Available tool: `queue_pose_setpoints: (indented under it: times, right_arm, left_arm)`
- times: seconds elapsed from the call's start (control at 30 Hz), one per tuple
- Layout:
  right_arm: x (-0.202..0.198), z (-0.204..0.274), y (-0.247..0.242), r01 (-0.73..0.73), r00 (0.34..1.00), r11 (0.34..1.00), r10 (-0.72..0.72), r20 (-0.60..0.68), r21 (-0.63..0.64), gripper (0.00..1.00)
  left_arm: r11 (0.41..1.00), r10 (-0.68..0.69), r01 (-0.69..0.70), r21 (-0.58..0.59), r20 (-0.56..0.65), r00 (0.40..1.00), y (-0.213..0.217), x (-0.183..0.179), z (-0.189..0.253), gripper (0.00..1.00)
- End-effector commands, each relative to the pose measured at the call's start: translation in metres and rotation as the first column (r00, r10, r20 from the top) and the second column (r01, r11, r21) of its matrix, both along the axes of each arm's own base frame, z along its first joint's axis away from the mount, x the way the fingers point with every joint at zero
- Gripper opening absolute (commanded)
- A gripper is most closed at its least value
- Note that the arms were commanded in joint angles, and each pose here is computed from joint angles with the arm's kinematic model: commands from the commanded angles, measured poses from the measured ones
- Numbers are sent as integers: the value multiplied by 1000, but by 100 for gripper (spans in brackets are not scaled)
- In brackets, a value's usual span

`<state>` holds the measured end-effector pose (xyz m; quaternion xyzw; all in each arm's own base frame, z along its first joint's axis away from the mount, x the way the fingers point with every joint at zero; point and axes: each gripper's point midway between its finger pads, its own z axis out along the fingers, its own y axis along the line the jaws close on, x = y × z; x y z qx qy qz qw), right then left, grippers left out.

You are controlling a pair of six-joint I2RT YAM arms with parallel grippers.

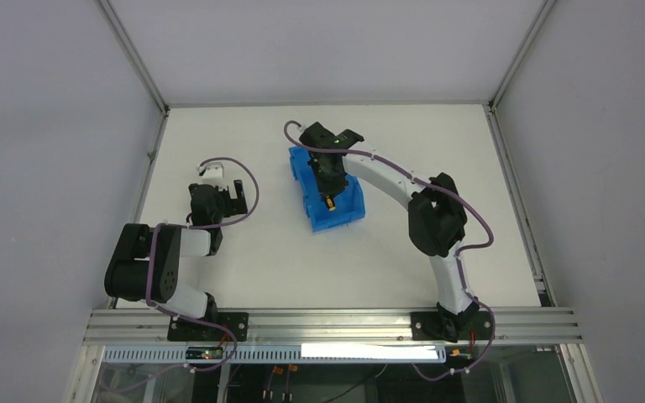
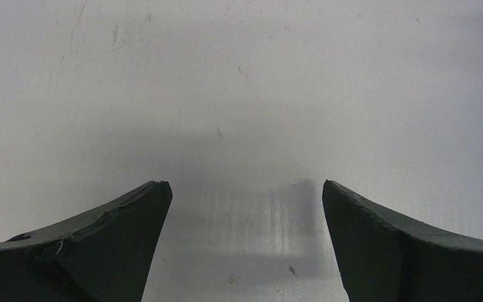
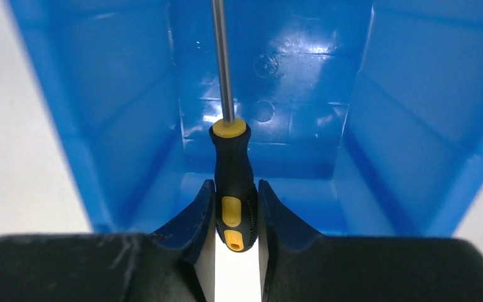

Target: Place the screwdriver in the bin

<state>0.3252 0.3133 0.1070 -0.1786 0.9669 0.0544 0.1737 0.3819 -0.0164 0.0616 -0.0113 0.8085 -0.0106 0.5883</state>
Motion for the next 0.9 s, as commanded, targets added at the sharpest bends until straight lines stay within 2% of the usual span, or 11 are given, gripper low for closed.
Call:
queue_pose_setpoints:
  times: [0.0,0.17,0.27,0.4,0.57,0.77,0.87]
  right_arm:
    - [15,-12,11,46,997,998,-48,57,44,0]
    - [15,-51,8,42,999,999,-42,8,-18,0]
    - [17,-56,8,37,999,999,-37,1,-38,11]
    - [21,-42,6,33,999,999,-32,31,-41,34]
    - [28,7,2,23,993,1000,-20,114,-20,53]
    - [31,84,-12,12,967,1000,-16,253,19,56]
    - [27,122,-23,2,944,999,-17,329,46,62]
  left_arm:
    - [1000,-4,4,-13,61,998,1,11,17,100]
    - [1000,-5,6,-14,60,998,1,11,17,100]
    - [1000,-5,6,-14,60,998,1,11,17,100]
    - [1000,-4,5,-13,61,998,1,11,17,100]
    - [1000,-4,5,-13,60,998,1,11,17,100]
    - [1000,-4,5,-13,60,998,1,11,17,100]
    - [1000,-4,5,-13,60,998,1,11,17,100]
